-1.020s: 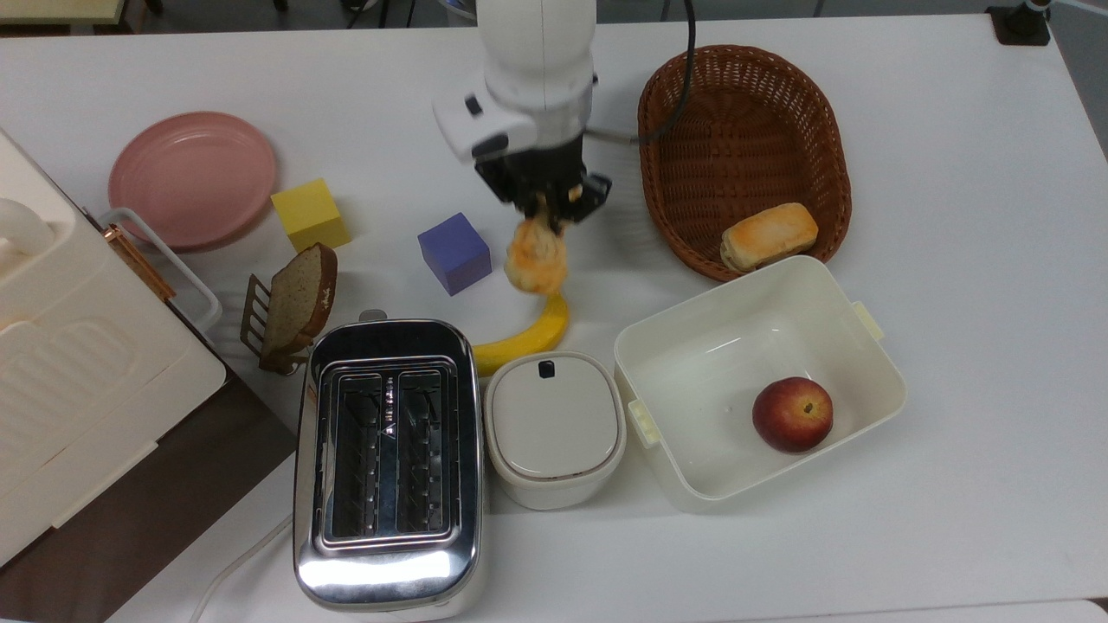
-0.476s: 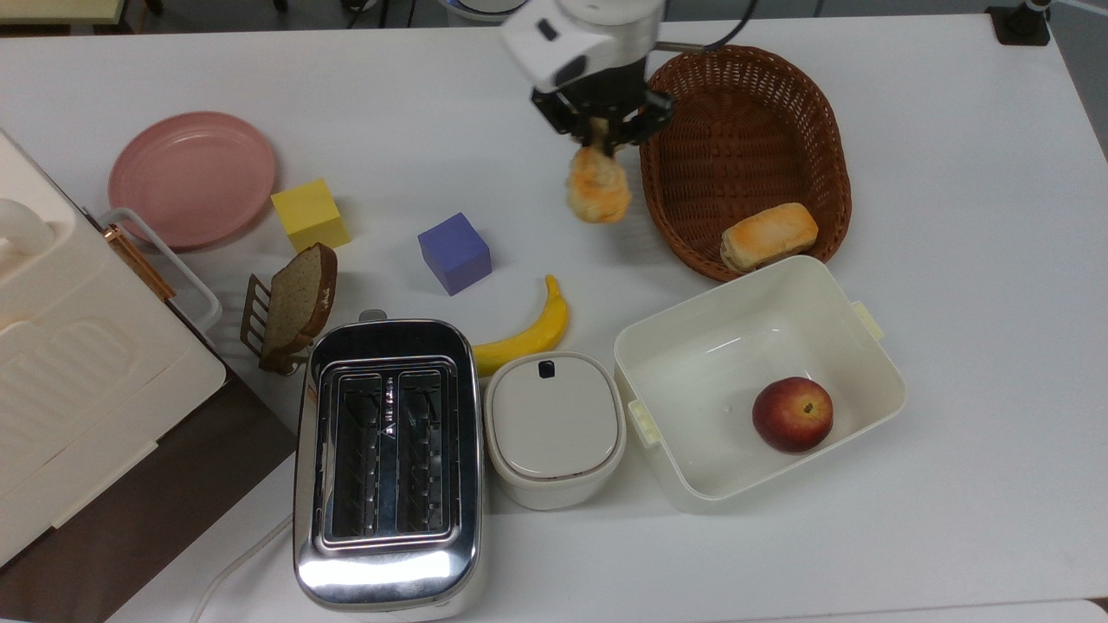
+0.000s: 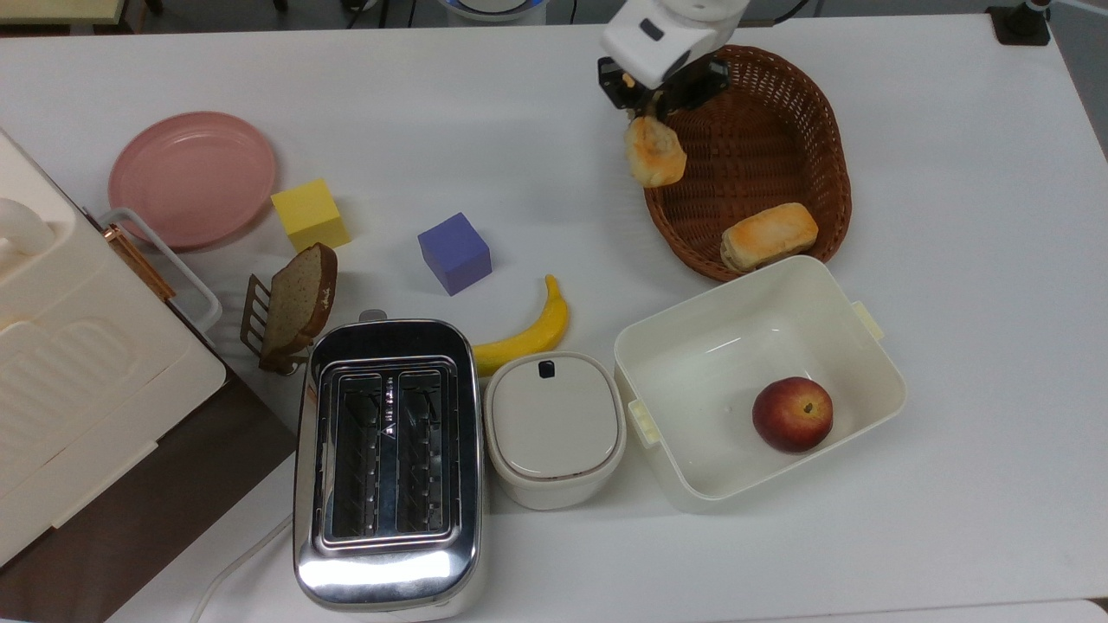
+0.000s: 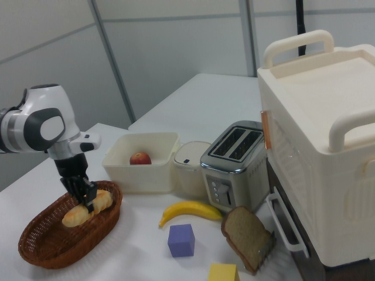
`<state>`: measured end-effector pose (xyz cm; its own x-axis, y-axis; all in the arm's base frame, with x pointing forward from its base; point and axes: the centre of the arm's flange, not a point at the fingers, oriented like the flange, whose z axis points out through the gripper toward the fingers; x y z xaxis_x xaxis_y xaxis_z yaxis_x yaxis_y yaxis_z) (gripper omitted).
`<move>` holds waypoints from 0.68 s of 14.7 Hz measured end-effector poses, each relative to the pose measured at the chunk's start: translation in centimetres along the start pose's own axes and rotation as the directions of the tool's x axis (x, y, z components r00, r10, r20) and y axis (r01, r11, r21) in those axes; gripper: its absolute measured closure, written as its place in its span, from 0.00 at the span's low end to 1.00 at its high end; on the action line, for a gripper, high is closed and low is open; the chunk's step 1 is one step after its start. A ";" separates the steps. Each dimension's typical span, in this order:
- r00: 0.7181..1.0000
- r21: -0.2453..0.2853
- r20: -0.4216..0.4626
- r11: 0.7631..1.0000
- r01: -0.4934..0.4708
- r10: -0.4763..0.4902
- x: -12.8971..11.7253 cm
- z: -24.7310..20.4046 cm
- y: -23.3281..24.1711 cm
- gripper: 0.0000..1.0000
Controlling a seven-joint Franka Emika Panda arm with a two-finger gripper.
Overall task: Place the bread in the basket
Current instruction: 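Lift the bread stick and carry it over the wicker basket, then lower the bread stick into the basket and open the gripper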
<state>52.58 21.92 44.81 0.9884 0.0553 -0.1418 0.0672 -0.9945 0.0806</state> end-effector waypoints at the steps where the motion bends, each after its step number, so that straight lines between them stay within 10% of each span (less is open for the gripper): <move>1: 1.000 -0.008 0.015 1.000 0.028 -0.027 -0.4 0.1 -0.7 0.77; 10: 0.963 -0.138 0.075 0.954 0.266 -0.257 -5.5 1.1 -9.1 0.85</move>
<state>46.43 30.55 43.78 0.9246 0.3026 -0.2316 0.3455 -0.9220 0.1749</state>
